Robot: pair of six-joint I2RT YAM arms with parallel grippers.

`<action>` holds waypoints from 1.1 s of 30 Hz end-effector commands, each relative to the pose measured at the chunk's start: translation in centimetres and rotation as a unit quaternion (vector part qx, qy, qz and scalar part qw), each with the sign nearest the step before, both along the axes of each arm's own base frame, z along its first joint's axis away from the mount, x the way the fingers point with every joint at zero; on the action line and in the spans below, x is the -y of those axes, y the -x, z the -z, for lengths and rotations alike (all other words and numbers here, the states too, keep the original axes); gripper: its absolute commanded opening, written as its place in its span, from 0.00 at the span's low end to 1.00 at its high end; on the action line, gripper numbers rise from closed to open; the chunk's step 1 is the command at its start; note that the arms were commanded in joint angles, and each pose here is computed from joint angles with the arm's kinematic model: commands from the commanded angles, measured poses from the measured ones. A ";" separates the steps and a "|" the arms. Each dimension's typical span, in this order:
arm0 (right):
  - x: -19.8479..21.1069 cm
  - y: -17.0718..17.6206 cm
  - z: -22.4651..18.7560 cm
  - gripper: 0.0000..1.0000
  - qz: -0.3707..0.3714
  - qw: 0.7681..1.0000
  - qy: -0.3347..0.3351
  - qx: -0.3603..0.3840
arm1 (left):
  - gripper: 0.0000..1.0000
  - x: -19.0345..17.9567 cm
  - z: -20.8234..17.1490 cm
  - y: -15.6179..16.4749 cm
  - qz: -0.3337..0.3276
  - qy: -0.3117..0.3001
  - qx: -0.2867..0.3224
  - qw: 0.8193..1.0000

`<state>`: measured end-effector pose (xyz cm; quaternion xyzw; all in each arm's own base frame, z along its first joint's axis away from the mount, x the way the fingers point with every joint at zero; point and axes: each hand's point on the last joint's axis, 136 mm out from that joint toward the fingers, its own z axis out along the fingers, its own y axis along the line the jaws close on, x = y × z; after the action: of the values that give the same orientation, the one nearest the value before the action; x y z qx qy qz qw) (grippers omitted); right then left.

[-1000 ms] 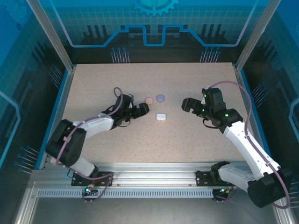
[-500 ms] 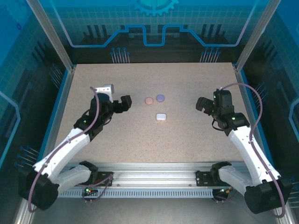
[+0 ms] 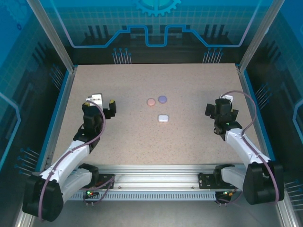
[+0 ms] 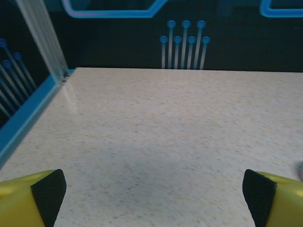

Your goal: Insert the wireless bluetooth earbuds into the charging case

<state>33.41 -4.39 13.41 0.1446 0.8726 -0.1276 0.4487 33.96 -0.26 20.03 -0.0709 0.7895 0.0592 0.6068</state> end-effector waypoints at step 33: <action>-6.8 -6.2 4.1 1.00 -0.237 0.966 -0.007 0.102 | 0.99 0.5 11.0 -5.7 0.089 0.050 -0.060 0.993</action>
<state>39.41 1.98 9.44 -0.0460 0.8301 -0.0154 0.5555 38.78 -0.98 8.43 -0.0284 0.8295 -0.0147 0.5575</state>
